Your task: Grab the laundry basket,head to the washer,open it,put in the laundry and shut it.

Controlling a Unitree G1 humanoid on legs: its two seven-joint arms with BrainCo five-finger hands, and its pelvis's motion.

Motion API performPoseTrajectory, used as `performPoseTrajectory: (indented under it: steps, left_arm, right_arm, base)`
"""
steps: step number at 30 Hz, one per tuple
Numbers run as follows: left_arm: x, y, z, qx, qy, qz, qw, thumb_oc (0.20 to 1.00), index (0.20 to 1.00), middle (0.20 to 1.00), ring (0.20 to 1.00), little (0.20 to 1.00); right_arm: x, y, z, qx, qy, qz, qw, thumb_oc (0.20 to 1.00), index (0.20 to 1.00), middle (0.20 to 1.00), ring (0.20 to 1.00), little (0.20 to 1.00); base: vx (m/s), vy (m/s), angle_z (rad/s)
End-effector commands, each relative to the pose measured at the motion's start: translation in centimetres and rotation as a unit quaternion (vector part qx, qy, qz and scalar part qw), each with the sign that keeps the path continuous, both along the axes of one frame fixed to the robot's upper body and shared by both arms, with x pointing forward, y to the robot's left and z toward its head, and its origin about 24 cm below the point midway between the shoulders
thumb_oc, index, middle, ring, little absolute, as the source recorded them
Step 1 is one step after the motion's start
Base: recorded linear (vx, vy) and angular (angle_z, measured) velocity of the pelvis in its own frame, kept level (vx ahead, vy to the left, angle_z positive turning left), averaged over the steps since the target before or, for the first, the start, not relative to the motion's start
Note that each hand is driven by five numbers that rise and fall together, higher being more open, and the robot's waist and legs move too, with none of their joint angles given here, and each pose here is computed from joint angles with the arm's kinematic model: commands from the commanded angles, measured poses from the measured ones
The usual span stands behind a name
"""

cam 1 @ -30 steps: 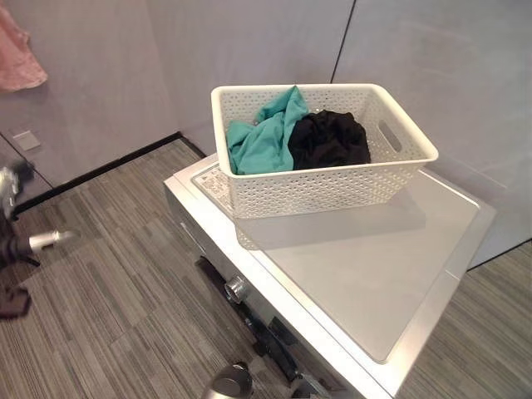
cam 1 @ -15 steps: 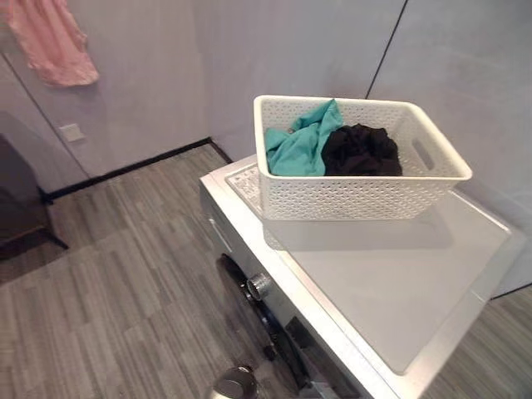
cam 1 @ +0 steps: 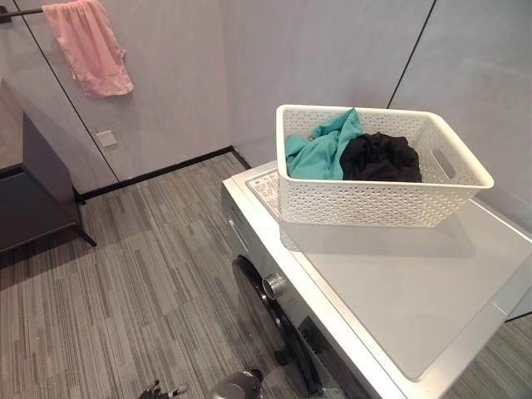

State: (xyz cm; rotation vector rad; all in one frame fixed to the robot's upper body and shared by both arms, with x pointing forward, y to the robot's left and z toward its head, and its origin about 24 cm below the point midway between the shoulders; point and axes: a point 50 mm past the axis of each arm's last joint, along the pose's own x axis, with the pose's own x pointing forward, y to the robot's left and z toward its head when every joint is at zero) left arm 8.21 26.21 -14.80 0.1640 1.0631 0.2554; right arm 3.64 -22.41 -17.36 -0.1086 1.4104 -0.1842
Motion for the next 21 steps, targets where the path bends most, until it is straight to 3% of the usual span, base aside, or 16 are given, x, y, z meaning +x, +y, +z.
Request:
performPoseTrajectory:
  steps: [1,9,16,21]
  left_arm:
    - [0.4,0.2,0.2,0.024,-0.004,-0.028,0.999,1.0,1.0,1.0,1.0,1.0]
    - [-0.8,-0.3,-0.5,0.023,0.022,-0.005,0.999,1.0,1.0,1.0,1.0,1.0]
    - [-1.6,-0.7,-0.8,0.018,0.03,-0.004,0.999,1.0,1.0,1.0,1.0,1.0]
    - [-0.5,-1.3,-0.6,0.014,0.014,-0.043,0.999,1.0,1.0,1.0,1.0,1.0]
  right_arm:
    - [0.7,0.9,-0.1,0.005,-0.019,0.018,1.0,1.0,1.0,1.0,1.0,1.0]
    - [0.6,-0.1,0.2,0.002,-0.045,-0.006,0.999,1.0,1.0,1.0,1.0,1.0]
    - [7.0,-0.6,1.9,-0.009,-0.165,0.025,0.986,1.0,1.0,1.0,1.0,1.0]
    - [7.8,-0.3,2.2,0.004,-0.184,0.02,0.983,1.0,1.0,1.0,1.0,1.0]
  base:
    - [-0.05,-0.011,-0.31]
    - [-0.05,0.002,-0.32]
    - [-0.01,0.025,-0.35]
    - [-0.01,0.035,-0.28]
